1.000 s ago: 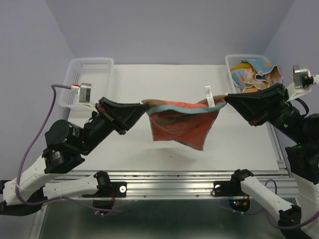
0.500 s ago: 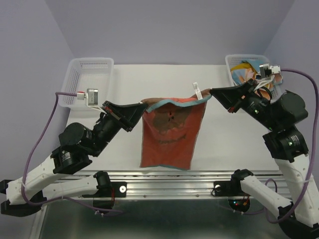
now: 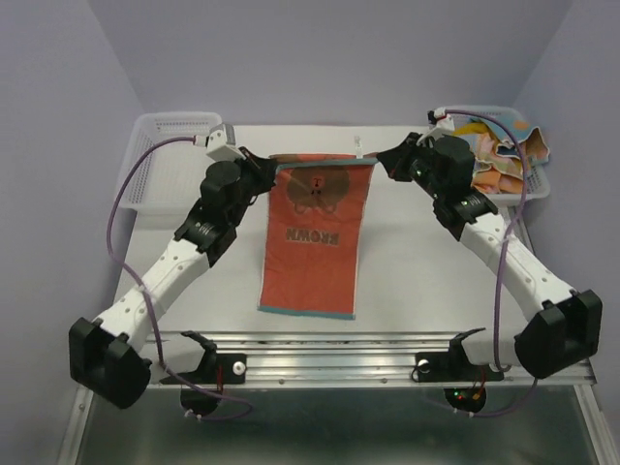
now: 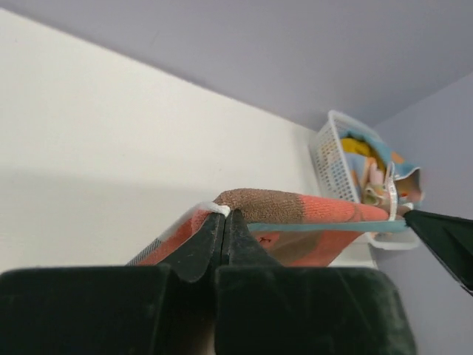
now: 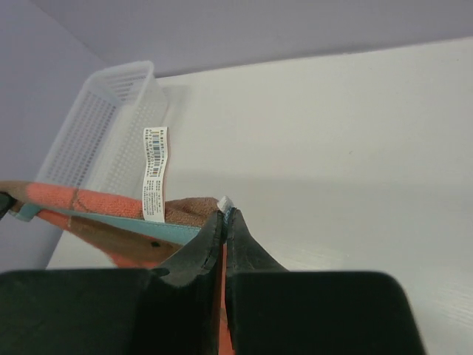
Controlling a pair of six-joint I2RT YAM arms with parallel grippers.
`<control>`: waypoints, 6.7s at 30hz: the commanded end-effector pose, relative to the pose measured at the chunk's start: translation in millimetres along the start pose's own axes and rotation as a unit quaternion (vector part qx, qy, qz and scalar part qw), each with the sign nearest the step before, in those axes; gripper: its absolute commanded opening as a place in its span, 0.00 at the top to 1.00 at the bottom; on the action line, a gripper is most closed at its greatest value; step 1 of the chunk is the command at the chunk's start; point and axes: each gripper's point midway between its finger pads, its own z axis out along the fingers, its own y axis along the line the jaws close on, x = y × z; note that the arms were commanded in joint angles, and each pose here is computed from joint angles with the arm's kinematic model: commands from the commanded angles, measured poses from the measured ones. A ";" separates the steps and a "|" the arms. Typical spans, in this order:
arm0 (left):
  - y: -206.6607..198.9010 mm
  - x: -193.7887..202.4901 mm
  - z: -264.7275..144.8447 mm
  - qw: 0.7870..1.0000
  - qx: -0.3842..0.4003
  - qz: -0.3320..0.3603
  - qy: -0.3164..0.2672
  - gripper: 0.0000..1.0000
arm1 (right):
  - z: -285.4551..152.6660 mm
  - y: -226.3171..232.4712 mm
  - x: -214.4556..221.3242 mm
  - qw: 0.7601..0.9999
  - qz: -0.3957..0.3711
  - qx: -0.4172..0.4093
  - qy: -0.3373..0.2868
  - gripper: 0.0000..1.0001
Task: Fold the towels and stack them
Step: Flatten out the crumpled towel, then fold the towel
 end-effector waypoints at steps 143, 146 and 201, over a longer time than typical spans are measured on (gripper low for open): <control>203.6 202.9 100.1 0.907 -0.174 0.042 0.381 0.51 | 71.5 -105.5 249.2 0.946 0.044 0.173 0.270 0.57; 201.9 195.0 102.6 0.911 -0.175 0.049 0.371 0.49 | 77.6 -103.6 248.0 0.948 0.046 0.166 0.269 0.57; 162.3 201.4 19.1 0.942 -0.077 -0.013 0.327 1.00 | -21.3 -23.9 245.8 0.953 0.059 -0.080 0.285 0.98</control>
